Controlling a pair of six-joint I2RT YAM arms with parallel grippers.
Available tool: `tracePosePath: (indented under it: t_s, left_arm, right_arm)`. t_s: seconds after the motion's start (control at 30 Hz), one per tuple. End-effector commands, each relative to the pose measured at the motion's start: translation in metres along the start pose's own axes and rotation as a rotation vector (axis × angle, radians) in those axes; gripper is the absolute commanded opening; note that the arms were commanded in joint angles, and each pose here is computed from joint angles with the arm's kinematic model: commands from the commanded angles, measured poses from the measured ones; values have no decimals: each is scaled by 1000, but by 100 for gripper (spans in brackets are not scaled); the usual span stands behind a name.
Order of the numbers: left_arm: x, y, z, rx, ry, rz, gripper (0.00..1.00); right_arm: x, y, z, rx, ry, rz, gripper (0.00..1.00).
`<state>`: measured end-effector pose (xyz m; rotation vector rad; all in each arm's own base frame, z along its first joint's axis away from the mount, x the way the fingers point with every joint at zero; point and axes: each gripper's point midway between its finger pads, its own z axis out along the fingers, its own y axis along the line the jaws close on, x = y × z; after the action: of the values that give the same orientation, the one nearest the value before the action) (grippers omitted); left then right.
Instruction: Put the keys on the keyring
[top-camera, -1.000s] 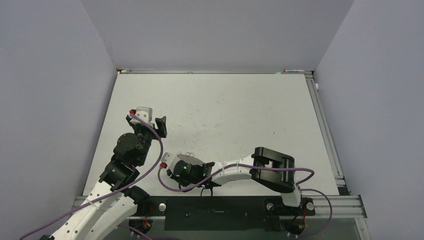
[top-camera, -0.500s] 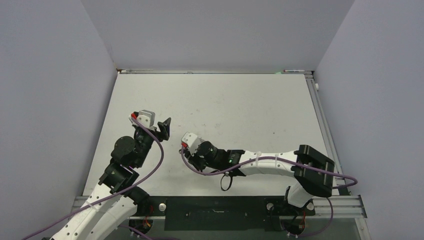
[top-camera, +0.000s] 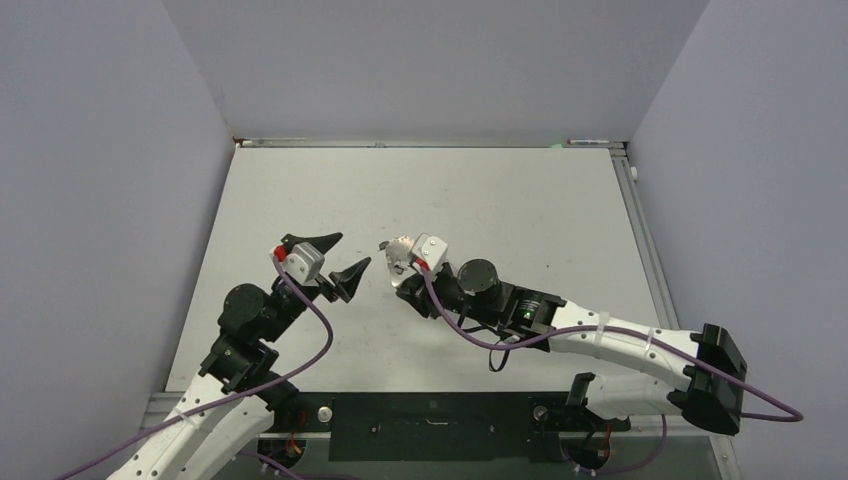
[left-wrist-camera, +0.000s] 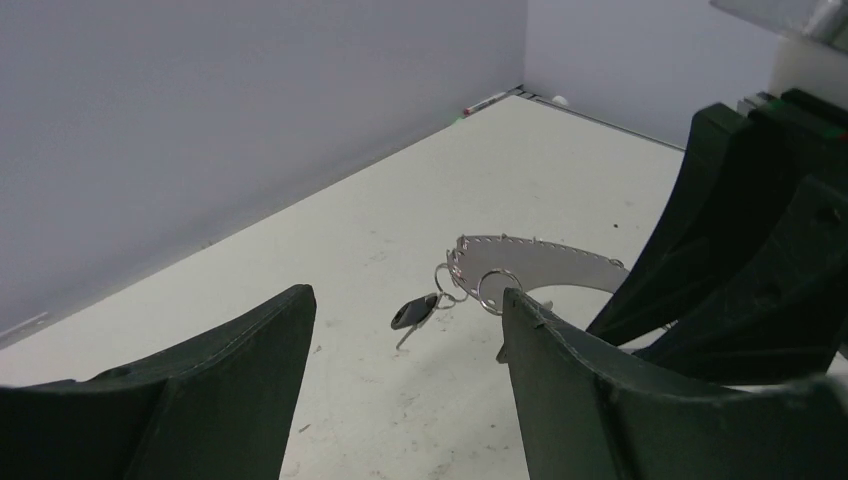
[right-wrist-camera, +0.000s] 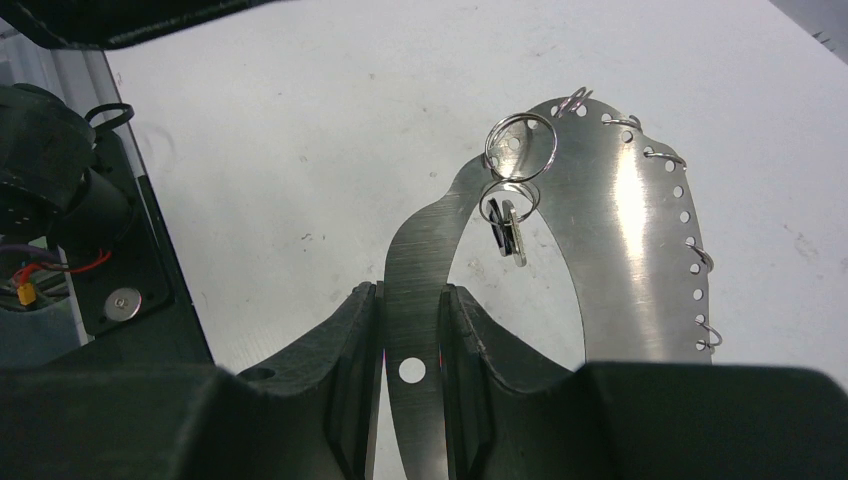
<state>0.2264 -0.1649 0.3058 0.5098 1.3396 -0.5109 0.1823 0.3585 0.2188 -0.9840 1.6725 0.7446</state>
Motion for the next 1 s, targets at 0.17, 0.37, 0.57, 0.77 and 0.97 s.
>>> tracePosePath:
  t_s: [0.17, 0.37, 0.57, 0.77, 0.97]
  left_arm:
    - [-9, -46, 4, 275, -41, 16, 69]
    - [-1, -72, 1, 426, -29, -9, 73]
    - [5, -76, 5, 443, -16, -25, 73]
    - [12, -88, 5, 498, -2, -32, 73]
    - [16, -86, 7, 481, 11, -12, 71]
  right_arm:
    - [-56, 7, -49, -76, -170, -106, 5]
    - [-66, 17, -67, -134, -195, -127, 5]
    - [-78, 30, -77, -206, -231, -133, 5]
    - [-86, 39, -83, -255, -258, -132, 5]
    - [-89, 44, -86, -284, -267, -135, 5]
